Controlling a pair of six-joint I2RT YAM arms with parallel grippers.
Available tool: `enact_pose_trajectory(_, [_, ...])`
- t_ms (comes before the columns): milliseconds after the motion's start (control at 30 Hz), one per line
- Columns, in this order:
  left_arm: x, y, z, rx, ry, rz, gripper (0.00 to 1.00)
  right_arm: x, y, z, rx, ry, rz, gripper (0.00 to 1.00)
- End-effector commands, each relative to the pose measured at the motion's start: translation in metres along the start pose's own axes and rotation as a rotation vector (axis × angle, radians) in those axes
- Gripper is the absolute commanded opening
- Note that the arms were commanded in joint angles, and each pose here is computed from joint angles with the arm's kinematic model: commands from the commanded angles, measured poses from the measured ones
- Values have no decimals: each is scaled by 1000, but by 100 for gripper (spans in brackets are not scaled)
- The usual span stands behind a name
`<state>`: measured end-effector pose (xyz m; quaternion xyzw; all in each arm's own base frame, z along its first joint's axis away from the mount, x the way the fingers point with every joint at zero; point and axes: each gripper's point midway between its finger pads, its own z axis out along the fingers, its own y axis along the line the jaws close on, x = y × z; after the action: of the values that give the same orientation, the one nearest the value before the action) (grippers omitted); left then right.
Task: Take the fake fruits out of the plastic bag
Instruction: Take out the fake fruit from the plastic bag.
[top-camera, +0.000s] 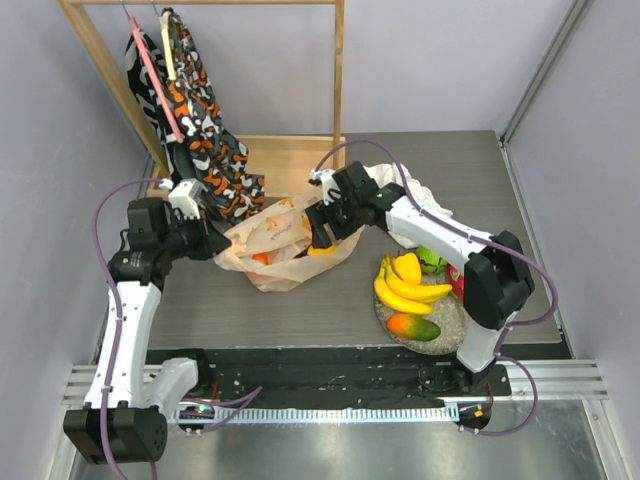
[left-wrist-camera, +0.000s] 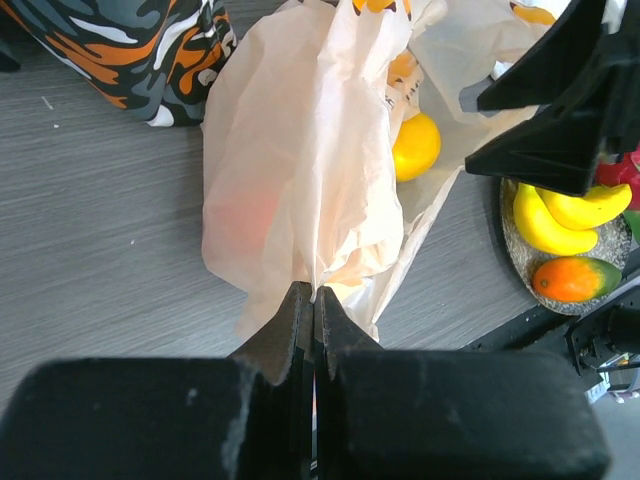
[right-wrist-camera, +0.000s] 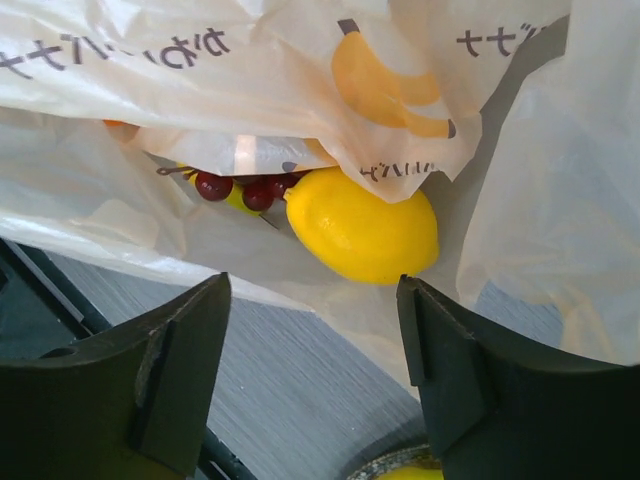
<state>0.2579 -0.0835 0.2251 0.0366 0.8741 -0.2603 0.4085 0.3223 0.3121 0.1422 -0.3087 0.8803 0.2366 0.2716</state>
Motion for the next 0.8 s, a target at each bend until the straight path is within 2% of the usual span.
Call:
enact_pose_trajectory(0, [-13, -7, 0, 34, -48, 12, 0, -2, -6, 12, 18, 7, -27, 72])
enact_pose_trajectory(33, [-15, -7, -1, 34, -52, 12, 0, -6, -9, 19, 24, 9, -24, 69])
enact_pose_trajectory(167, [-17, -7, -2, 28, -61, 16, 0, -11, -18, 36, 48, 25, -50, 70])
enact_pose_trajectory(300, [-17, -7, -4, 23, -67, 18, 0, 4, -25, 47, 67, 92, -84, 83])
enact_pose_trajectory(467, [-14, -5, -6, 18, -70, 12, 0, 28, -27, 59, 58, 147, -79, 88])
enact_pose_trajectory(533, [-15, -5, -8, 16, -74, 10, 0, 29, -27, 61, 52, 150, -73, 82])
enact_pose_trajectory(633, [-16, -5, -9, 16, -83, 16, 0, 20, -23, 56, 38, 138, -83, 62])
enact_pose_trajectory(667, [-16, -5, -9, 16, -79, 13, 0, 18, -21, 52, 27, 141, -91, 50])
enact_pose_trajectory(767, [-17, -6, -9, 20, -82, 15, 0, 4, -8, 31, -13, 119, -128, 38])
